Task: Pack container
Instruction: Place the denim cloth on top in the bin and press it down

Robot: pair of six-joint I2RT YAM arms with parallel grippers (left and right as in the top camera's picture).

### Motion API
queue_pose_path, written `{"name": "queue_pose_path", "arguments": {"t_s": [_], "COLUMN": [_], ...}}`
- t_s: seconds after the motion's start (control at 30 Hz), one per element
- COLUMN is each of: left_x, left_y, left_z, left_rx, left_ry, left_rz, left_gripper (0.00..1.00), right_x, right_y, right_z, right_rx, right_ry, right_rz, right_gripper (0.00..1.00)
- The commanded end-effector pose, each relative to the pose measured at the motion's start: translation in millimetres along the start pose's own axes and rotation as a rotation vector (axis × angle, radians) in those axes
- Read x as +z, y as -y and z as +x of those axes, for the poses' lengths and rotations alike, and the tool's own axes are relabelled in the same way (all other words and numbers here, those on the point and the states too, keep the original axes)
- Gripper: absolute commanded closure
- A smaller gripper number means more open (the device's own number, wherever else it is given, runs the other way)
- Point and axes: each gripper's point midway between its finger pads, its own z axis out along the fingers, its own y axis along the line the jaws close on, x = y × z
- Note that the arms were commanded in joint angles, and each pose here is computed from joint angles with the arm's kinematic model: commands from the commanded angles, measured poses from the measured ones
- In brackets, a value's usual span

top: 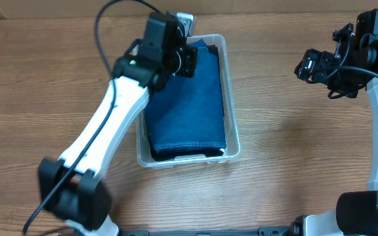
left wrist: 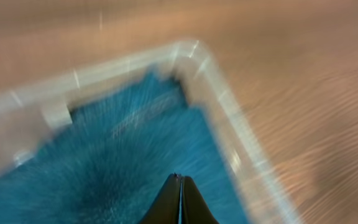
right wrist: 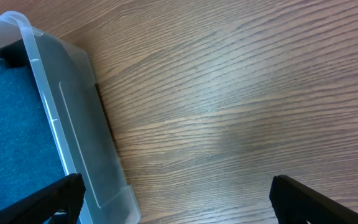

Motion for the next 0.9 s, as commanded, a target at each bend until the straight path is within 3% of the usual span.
{"name": "queue_pose_path", "arguments": {"t_s": [0.0, 0.03, 0.1, 0.17, 0.23, 0.33, 0.43, 0.53, 0.67, 0.8, 0.87], "left_x": [90.5, 112.2, 136.1, 140.4, 129.1, 78.7, -1.1, -45.7, -18.3, 78.2, 100.7], "left_y": [-37.0, -49.8, -44.3, -38.8, -39.8, -46.5, -40.2, -36.0, -72.1, -105.4, -106.2], "left_z": [100.4, 145.6, 212.9, 227.9, 198.4, 105.0, 7.3, -27.3, 2.5, 114.0, 157.7], "left_rx": [-0.139, -0.233, -0.383, -0.464, -0.413, -0.248, -0.119, -0.061, -0.085, -0.205, -0.239], "left_ry": [-0.338, -0.477, -0.700, -0.759, -0.693, -0.457, -0.139, 0.004, -0.106, -0.475, -0.612], "left_rz": [-0.062, -0.085, 0.045, 0.155, 0.163, 0.052, -0.031, -0.068, -0.235, -0.292, -0.262], "left_gripper": [0.96, 0.95, 0.96, 0.96, 0.96, 0.96, 0.89, 0.84, 0.85, 0.84, 0.83], "right_x": [-2.0, -1.9, -1.9, -1.9, -1.9, -1.9, -1.9, -2.0, -2.0, -2.0, -1.9], "right_y": [-1.8, -1.7, -1.6, -1.6, -1.5, -1.5, -1.5, -1.9, -2.0, -1.9, -1.7], "right_z": [-0.9, -0.4, 0.2, 0.2, 0.8, 0.6, 0.4, -1.6, -2.1, -1.8, -0.3], "right_rx": [-0.008, -0.008, -0.007, -0.007, -0.006, -0.007, -0.007, -0.009, -0.010, -0.009, -0.008], "right_ry": [0.008, 0.006, 0.004, 0.004, 0.002, 0.002, 0.003, 0.011, 0.013, 0.012, 0.006], "right_rz": [-0.003, -0.003, -0.002, -0.003, -0.002, -0.002, -0.002, -0.004, -0.004, -0.004, -0.003], "right_gripper": [0.00, 0.00, 0.00, 0.00, 0.00, 0.00, 0.00, 0.00, 0.00, 0.00, 0.00]}}
